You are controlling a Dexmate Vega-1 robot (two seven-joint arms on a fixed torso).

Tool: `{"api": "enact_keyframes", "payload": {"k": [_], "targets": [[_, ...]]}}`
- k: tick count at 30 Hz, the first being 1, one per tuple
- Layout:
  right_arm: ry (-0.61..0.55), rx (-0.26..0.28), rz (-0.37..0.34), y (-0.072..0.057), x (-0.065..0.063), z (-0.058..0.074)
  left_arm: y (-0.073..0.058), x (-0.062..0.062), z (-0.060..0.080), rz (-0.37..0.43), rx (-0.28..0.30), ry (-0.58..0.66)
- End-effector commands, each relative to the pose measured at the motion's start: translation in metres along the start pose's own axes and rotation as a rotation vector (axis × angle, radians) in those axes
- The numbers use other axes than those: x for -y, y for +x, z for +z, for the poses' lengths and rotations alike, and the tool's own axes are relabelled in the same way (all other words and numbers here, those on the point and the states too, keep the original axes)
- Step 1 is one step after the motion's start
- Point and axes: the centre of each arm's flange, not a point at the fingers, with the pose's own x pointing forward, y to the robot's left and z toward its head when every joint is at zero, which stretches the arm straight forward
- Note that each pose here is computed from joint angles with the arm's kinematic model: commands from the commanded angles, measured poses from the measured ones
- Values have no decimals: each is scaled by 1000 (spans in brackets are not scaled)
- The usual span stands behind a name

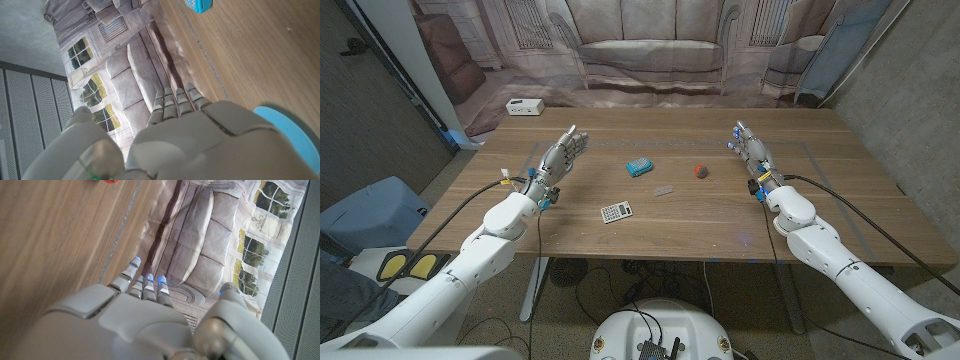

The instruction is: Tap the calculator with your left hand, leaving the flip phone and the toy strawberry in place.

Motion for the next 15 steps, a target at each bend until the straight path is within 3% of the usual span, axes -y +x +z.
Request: {"api": "enact_keyframes", "payload": {"k": [1,15], "targets": [[-16,7,-14,-10,5,3,-17,2,2,10,29,-9],[-24,14,11,-14,9,9,-38,14,-1,26,34,-25]]}}
